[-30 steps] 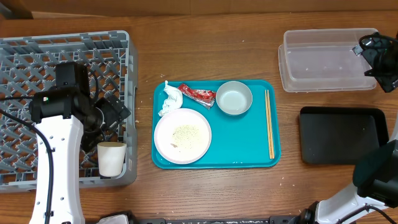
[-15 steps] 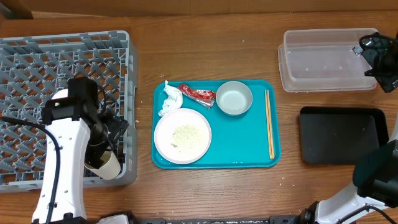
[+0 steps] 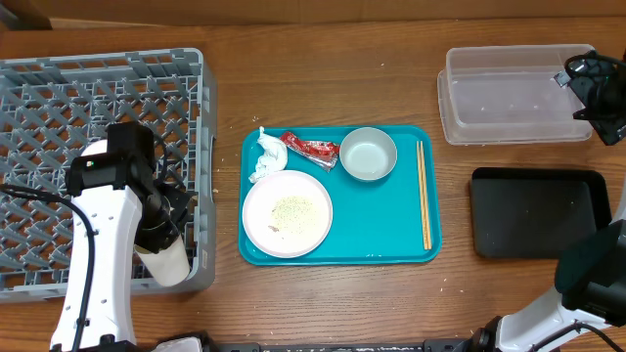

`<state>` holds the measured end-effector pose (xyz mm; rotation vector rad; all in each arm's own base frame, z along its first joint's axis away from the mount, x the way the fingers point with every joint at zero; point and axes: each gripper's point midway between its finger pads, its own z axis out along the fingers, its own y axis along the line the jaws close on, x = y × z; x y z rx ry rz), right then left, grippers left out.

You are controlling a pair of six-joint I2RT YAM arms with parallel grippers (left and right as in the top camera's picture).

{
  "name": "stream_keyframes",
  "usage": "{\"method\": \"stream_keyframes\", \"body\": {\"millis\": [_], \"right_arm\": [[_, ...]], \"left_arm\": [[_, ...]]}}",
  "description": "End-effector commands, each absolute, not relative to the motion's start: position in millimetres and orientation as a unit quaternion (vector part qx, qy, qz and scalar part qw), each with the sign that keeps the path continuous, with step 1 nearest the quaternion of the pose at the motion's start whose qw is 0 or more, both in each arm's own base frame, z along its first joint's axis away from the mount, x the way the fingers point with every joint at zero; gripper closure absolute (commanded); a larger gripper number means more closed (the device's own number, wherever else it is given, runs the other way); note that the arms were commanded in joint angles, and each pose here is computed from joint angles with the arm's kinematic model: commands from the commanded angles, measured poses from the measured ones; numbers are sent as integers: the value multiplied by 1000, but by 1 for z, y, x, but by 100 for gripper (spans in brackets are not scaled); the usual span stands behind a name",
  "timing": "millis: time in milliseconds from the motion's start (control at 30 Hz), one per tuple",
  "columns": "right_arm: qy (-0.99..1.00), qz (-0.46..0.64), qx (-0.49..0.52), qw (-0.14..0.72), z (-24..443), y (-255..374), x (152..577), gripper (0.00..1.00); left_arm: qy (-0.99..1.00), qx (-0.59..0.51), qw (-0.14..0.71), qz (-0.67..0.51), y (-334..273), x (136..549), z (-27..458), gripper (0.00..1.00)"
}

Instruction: Sort waste into correct bins and load items into the dishwasher

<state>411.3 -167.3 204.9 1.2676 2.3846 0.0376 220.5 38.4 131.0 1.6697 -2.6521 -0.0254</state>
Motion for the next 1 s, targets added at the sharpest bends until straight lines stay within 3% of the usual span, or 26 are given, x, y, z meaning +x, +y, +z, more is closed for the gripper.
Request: {"method": "stream_keyframes", "body": {"millis": [0,333,667,967], "right_arm": [[859,15,460,223,207,-168,413,0],[859,15,460,223,207,-168,413,0],[859,15,460,223,207,-168,413,0],[859,15,460,223,207,-168,413,0]], "left_arm": [[-845,535,19,-8,35,215,129,96],[-857,514,-33,13,39,240,159,96],[-874,412,-248,68,55,326,257,96],[-859,234,-447,85,56,409,323,96]]}}
